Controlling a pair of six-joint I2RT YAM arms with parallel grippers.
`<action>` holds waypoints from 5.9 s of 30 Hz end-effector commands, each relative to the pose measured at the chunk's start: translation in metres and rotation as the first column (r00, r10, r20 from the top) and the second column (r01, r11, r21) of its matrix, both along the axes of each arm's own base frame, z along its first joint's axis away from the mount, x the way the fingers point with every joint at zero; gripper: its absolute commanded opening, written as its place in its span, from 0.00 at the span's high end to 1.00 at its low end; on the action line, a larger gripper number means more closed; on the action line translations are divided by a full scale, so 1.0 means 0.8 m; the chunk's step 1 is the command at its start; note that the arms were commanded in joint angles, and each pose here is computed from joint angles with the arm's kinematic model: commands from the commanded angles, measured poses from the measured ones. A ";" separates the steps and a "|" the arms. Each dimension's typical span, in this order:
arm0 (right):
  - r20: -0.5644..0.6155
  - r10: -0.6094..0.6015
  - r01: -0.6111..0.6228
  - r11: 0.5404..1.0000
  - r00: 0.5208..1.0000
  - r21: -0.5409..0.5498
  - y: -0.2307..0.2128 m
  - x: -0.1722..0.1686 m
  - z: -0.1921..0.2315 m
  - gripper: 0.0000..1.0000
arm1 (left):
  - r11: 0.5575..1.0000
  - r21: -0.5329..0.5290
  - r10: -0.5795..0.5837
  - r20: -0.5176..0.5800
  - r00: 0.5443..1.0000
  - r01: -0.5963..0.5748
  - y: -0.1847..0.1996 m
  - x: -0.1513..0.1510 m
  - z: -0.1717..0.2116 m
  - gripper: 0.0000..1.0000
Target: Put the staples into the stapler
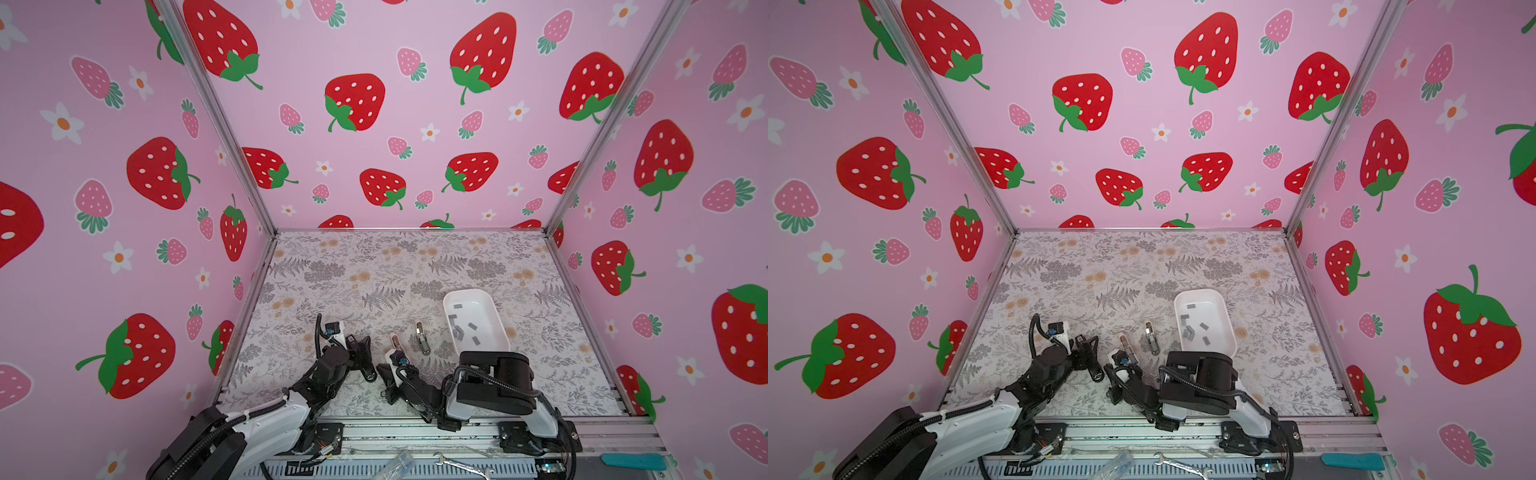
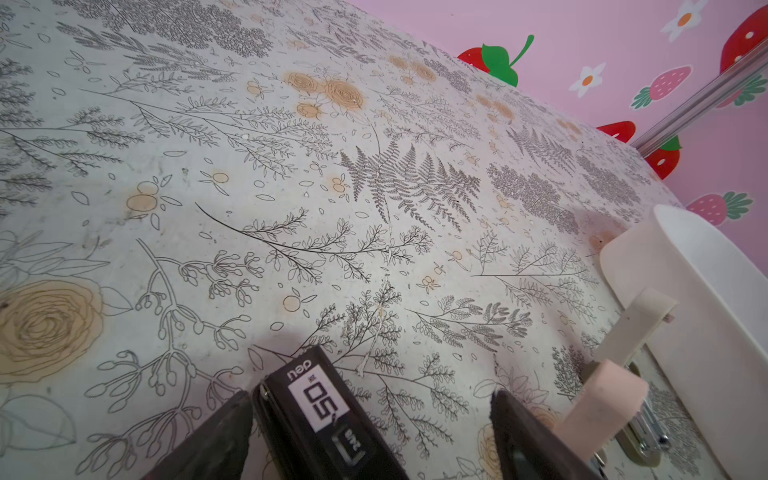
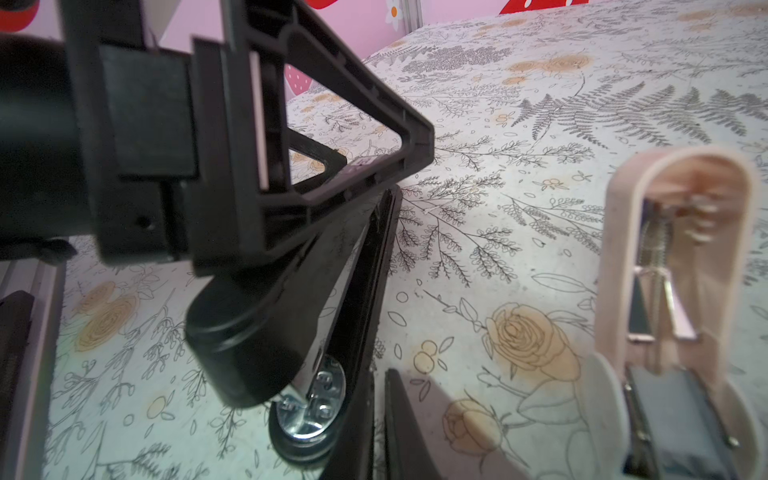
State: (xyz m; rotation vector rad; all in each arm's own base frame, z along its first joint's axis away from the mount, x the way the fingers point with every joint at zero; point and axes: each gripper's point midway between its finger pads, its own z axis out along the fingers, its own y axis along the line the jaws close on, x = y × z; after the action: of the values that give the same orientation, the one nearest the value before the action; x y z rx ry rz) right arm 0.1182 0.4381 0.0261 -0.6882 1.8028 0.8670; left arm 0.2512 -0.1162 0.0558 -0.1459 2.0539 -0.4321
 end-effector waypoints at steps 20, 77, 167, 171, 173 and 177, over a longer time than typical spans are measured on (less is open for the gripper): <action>0.123 0.073 -0.068 0.996 0.990 -0.051 0.002 -0.008 0.112 0.80 | 0.985 -0.008 0.170 -0.096 0.981 -0.171 0.051 -0.004 0.024 0.15; 0.060 0.083 -0.059 0.941 0.995 -0.334 0.024 -0.006 -0.058 0.81 | 0.990 -0.046 0.122 -0.203 0.972 -0.134 0.034 0.019 -0.031 0.22; -0.068 0.002 -0.027 0.927 0.998 -0.373 -0.096 0.035 -0.029 0.71 | 0.993 0.060 -0.090 -0.182 0.979 0.103 -0.039 0.056 0.053 0.18; -0.068 0.003 -0.027 0.930 0.998 -0.368 -0.095 0.034 -0.028 0.72 | 0.984 0.043 -0.161 -0.186 0.969 0.172 -0.054 0.053 0.046 0.18; -0.069 0.003 -0.028 0.931 0.998 -0.363 -0.094 0.034 -0.028 0.72 | 0.976 0.032 -0.205 -0.187 0.961 0.215 -0.065 0.050 0.043 0.18; -0.070 0.006 -0.031 0.933 0.998 -0.359 -0.092 0.034 -0.027 0.72 | 0.963 0.049 -0.249 -0.197 0.948 0.263 -0.077 0.045 0.033 0.18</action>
State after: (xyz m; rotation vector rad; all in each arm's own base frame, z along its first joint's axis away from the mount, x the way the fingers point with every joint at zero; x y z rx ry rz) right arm 0.1496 0.3669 0.0203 -0.8725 2.0031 0.5981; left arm 0.2843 -0.1640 0.0746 0.0652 2.3171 -0.4739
